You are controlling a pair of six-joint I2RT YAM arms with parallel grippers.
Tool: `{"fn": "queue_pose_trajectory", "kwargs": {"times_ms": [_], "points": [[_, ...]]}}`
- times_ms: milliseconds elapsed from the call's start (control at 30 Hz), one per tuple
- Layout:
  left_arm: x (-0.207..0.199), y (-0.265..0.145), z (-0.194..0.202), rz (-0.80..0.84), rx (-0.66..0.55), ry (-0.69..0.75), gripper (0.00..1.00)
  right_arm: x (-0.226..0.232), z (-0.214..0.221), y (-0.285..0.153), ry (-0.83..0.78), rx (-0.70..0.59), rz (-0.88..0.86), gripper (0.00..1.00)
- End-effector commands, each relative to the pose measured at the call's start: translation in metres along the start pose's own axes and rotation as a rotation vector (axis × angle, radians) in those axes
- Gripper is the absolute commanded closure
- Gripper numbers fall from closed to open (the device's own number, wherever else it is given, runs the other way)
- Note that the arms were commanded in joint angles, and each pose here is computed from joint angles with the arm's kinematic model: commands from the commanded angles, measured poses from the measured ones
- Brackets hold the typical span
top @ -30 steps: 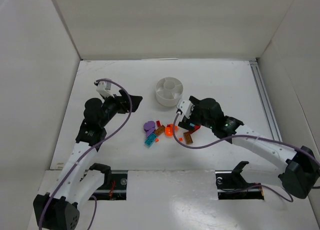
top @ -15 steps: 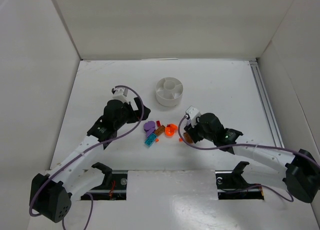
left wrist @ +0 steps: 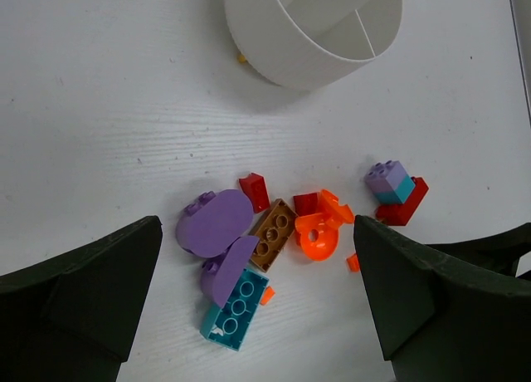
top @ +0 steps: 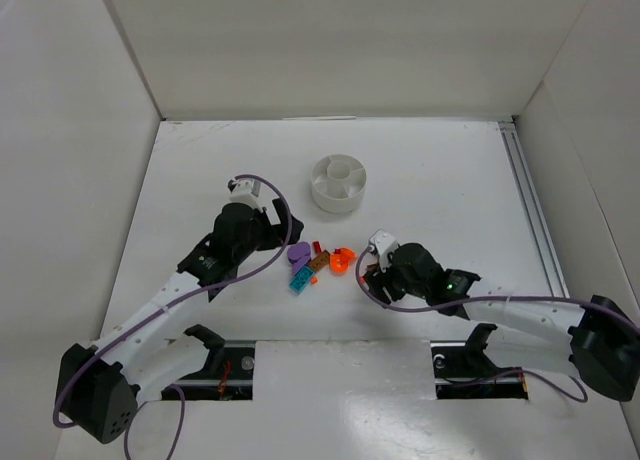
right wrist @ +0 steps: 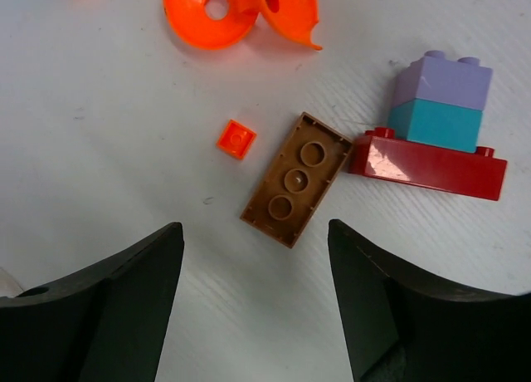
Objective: Sort the legos into containers by color
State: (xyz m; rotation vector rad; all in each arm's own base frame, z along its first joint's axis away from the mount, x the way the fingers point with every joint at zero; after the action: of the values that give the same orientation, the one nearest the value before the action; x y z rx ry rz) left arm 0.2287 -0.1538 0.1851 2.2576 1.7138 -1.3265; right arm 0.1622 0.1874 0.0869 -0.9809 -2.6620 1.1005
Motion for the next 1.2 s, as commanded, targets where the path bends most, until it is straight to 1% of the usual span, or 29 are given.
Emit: {"fn": "queue_pose_trajectory", "kwargs": {"times_ms": [0, 33, 167, 233, 400, 533, 667, 700, 800, 833, 967, 1033, 1067, 1100, 1167], "points": [[0.001, -0.001, -0.001, -0.008, -0.025, -0.005, 0.00, 0.008, -0.008, 0.004, 0.029, -0.027, -0.027, 0.25], [0.001, -0.001, -0.001, -0.008, -0.025, -0.005, 0.00, 0.009, -0.006, 0.005, 0.028, -0.018, -0.028, 0.23], [0.005, 0.000, 0.001, -0.022, -0.027, 0.005, 0.00, 0.012, 0.002, 0.011, 0.034, 0.022, -0.028, 0.22], [0.006, 0.000, 0.000, -0.030, -0.035, 0.005, 0.00, 0.007, 0.004, 0.012, 0.045, 0.035, 0.019, 0.22], [0.009, 0.000, -0.001, -0.050, -0.042, 0.006, 0.00, -0.001, 0.011, 0.016, 0.058, 0.073, 0.091, 0.29], [0.010, 0.000, -0.002, -0.056, -0.049, 0.006, 0.00, -0.005, 0.015, 0.021, 0.063, 0.092, 0.130, 0.29], [0.013, 0.001, 0.001, -0.063, -0.042, 0.007, 0.00, -0.005, 0.011, 0.028, 0.054, 0.081, 0.131, 0.30], [0.013, 0.001, 0.001, -0.063, -0.042, 0.007, 0.00, -0.004, 0.014, 0.030, 0.051, 0.096, 0.130, 0.30], [0.014, 0.001, 0.000, -0.070, -0.050, 0.007, 0.00, -0.003, 0.014, 0.034, 0.051, 0.101, 0.120, 0.41], [0.014, 0.001, 0.000, -0.070, -0.050, 0.007, 0.00, -0.003, 0.010, 0.034, 0.052, 0.092, 0.121, 0.48], [0.014, -0.001, 0.000, -0.071, -0.049, 0.007, 0.00, -0.001, 0.008, 0.031, 0.048, 0.077, 0.115, 0.59], [0.014, -0.001, 0.000, -0.071, -0.049, 0.007, 0.00, -0.005, 0.001, 0.026, 0.028, 0.042, 0.128, 0.64], [0.014, -0.001, 0.000, -0.071, -0.049, 0.007, 0.00, -0.006, -0.003, 0.024, 0.015, 0.028, 0.130, 0.64], [0.014, -0.001, 0.000, -0.071, -0.049, 0.007, 0.00, -0.010, -0.014, 0.019, -0.018, -0.014, 0.134, 0.65], [0.014, -0.001, 0.000, -0.071, -0.049, 0.007, 0.00, -0.014, -0.030, 0.013, -0.063, -0.063, 0.142, 0.65]]}}
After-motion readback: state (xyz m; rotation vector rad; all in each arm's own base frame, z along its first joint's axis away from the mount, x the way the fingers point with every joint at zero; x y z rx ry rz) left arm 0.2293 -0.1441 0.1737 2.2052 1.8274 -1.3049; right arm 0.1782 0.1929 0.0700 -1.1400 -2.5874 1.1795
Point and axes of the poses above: each gripper's point midway between its finger pads, its own y axis out along the fingers, its own x axis along the line the jaws close on, z = x × y, the point moved 5 cm from there along -y, back along the fingers, and after that the axes turned 11 degrees about -y, right-handed, at the moved point
